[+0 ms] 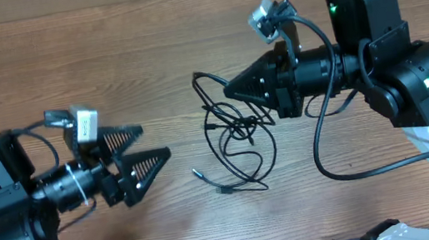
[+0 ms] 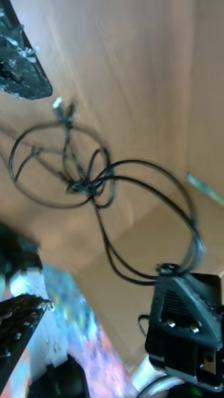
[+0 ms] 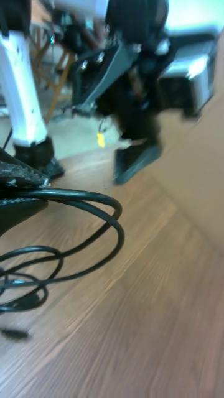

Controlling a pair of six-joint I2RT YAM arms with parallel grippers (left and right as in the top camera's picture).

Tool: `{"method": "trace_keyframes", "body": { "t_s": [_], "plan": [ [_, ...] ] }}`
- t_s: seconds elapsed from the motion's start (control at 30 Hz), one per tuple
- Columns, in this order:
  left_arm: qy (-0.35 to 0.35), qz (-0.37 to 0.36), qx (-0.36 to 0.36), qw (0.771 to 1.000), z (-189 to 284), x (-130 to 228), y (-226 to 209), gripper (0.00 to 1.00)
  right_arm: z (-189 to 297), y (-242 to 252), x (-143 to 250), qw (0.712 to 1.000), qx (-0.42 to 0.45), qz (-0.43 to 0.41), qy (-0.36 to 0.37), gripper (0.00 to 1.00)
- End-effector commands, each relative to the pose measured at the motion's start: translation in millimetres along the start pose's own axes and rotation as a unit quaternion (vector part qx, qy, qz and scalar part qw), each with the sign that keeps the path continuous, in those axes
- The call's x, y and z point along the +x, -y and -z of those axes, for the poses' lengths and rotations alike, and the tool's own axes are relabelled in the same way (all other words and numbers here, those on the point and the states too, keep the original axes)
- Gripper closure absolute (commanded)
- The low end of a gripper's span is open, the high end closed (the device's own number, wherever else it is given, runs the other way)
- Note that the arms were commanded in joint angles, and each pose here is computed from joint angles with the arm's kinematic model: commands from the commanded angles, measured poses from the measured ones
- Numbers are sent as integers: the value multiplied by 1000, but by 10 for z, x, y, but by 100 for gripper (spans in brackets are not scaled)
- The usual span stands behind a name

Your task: Untangle cables

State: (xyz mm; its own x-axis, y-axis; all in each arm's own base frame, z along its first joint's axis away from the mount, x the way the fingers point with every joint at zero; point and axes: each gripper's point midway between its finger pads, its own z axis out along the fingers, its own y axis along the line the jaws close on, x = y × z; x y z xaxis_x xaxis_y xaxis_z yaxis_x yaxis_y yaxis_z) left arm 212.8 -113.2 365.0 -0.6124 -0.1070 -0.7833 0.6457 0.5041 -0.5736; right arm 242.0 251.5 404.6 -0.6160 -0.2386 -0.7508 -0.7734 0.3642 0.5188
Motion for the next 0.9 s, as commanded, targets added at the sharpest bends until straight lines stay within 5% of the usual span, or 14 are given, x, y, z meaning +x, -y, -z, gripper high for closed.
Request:
{"method": "trace_keyframes", "body": {
  "t_s": [0.0, 0.37, 0.7, 0.87],
  "plan": [
    [5, 2, -48, 999, -63, -116, -138, 1, 115, 84, -20, 997, 64, 50, 6, 96],
    [-67, -67, -321, 943, -428, 59, -765, 0, 195, 413, 117, 986, 161, 44, -23, 96],
    [-120, -74, -314, 939, -1068, 300, -746, 1, 370, 72, -188, 989, 133, 55, 29, 96],
    [-130, -61, -256, 956, -1256, 355, -600, 12, 446, -25, -278, 988, 132, 66, 45, 96]
  ]
}}
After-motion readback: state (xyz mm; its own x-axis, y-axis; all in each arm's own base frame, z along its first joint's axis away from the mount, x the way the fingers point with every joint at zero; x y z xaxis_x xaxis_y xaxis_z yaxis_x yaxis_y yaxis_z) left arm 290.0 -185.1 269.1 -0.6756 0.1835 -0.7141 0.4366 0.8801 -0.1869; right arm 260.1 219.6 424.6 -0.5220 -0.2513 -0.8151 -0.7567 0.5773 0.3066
